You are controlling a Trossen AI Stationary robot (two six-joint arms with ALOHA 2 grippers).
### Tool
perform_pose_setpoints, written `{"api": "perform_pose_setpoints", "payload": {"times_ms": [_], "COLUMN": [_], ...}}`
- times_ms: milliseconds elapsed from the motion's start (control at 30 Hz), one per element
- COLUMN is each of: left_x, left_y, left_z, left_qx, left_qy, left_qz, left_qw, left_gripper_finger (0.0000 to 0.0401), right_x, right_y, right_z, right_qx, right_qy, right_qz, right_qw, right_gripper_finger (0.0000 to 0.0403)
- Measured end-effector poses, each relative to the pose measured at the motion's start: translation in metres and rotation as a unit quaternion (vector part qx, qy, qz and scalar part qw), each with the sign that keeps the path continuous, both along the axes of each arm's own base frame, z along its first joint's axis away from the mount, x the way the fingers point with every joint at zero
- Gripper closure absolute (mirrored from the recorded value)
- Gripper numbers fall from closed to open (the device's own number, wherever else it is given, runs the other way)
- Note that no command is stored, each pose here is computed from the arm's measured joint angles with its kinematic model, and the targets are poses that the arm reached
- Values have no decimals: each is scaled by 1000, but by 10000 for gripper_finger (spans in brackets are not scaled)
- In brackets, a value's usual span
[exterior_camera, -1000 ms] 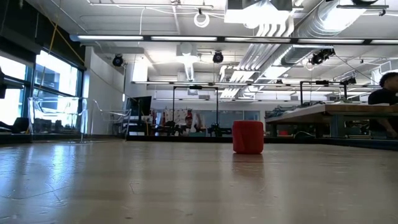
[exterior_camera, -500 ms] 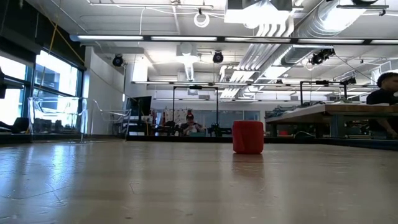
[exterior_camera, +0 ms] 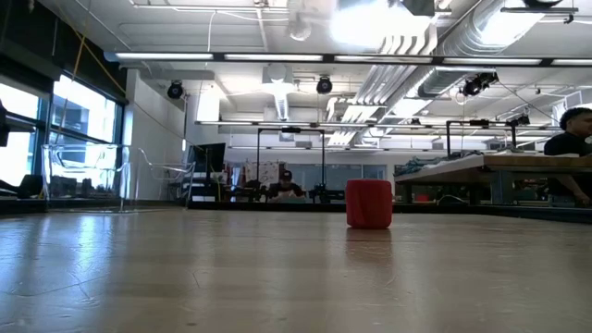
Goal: Roll bandage
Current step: Open the transparent zip bag
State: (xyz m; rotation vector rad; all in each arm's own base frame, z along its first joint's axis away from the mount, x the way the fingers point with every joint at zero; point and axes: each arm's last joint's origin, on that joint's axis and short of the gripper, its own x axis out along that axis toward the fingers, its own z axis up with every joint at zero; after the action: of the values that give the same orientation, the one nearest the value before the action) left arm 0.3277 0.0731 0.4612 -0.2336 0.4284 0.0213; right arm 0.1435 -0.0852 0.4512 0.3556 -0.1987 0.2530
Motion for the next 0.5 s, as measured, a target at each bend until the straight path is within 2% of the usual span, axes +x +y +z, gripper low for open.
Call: {"api": "perform_pose_setpoints", "payload": {"times_ms": [67,133,267,367,500], "left_x": [4,9,16,19,23], "left_y": [-2,-3,-3,-2,-2], "left_z": [-3,-6,-9,-13,-15], "left_qx": [1,-2,-6,-18,-31], "left_qy": [2,5,3,8,6], "left_qz": [-2,-1,1,7,2], "left_qw": [1000,1000,1000,1000,999], "left_gripper_finger": [394,393,391,391,390], "right_x": [-2,-2,12,36,81], "right_y": [0,0,2,2,1], "right_z": [16,29,47,43,14], "right_qx": [-39,-55,-74,-77,-84], "right_qy": [0,3,5,33,104], "right_qz": [-38,-63,-48,-15,19], "right_qw": [999,996,996,996,991], "right_gripper_finger": [402,399,369,328,278]}}
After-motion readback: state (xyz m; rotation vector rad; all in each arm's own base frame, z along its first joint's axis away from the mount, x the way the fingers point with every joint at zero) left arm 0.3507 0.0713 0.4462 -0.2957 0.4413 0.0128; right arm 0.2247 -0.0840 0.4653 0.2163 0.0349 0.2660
